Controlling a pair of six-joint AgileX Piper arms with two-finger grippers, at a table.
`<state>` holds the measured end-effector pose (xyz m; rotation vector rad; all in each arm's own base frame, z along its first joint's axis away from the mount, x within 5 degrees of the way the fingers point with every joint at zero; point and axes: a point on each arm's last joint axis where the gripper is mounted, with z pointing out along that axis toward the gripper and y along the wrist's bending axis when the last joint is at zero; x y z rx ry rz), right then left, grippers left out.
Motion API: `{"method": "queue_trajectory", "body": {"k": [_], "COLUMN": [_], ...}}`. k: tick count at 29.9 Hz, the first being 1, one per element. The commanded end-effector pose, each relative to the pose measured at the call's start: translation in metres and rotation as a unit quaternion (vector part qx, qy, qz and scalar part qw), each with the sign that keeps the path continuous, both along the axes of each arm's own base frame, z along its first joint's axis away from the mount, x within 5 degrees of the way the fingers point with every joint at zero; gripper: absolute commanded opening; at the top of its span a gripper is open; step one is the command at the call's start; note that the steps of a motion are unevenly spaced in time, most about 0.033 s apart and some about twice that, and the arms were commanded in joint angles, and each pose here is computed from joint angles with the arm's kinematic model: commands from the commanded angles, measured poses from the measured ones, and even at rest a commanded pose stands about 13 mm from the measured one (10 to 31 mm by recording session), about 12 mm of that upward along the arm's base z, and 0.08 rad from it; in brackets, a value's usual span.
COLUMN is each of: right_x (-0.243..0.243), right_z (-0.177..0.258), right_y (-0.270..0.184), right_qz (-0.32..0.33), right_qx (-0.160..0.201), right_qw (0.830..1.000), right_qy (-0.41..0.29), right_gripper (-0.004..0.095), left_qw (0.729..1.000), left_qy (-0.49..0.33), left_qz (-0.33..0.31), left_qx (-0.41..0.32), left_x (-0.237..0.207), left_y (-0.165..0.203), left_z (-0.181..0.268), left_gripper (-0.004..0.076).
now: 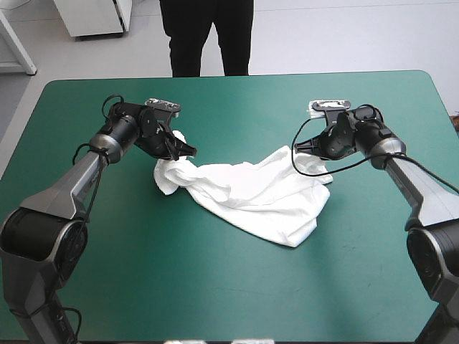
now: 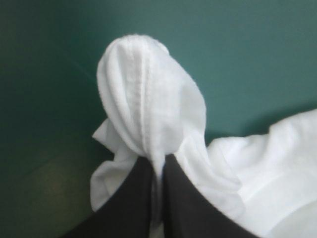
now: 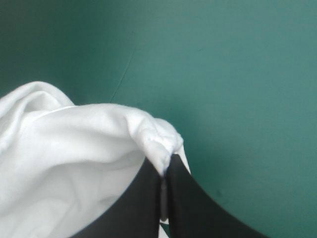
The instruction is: Fold the cloth
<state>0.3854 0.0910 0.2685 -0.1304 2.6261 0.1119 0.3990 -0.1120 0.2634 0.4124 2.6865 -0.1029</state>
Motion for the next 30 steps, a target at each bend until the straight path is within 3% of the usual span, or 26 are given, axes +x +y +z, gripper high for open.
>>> {"method": "queue_trajectory", "body": {"k": [1, 5, 8, 12, 15, 19, 30], "right_x": [0.004, 0.004, 0.002, -0.001, -0.001, -0.007, -0.062], "right_z": [0.023, 0.023, 0.024, 0.038, 0.055, 0.085, 0.141], "right_y": [-0.003, -0.003, -0.003, 0.000, 0.002, 0.002, -0.011], "right_qz": [-0.004, -0.004, -0.004, 0.024, 0.028, 0.031, 0.035], "right_qx": [0.021, 0.023, 0.021, 0.024, 0.039, 0.044, 0.043], "right_qw": [0.999, 0.999, 0.999, 0.999, 0.999, 0.998, 0.997], "right_qy": [-0.048, -0.046, -0.035, -0.018, -0.018, -0.035, -0.050], "right_gripper": [-0.0018, -0.0012, 0.0066, 0.0345, 0.0525, 0.0566, 0.0557], "left_qw": [0.999, 0.998, 0.999, 1.000, 0.999, 0.996, 0.994], "left_qy": [-0.050, -0.048, -0.030, -0.006, -0.036, -0.082, -0.080], "left_qz": [0.012, 0.036, 0.036, 0.029, 0.036, 0.047, 0.068], "left_qx": [-0.015, -0.020, -0.019, -0.008, -0.005, -0.003, 0.027], "left_x": [0.002, 0.004, 0.002, -0.002, -0.001, -0.008, -0.063], "left_y": [-0.002, -0.001, -0.002, -0.001, 0.002, 0.007, 0.030], "left_z": [0.021, 0.019, 0.021, 0.038, 0.061, 0.095, 0.151], "left_gripper": [-0.0010, 0.0012, 0.0120, 0.0340, 0.0452, 0.0461, 0.0442]}}
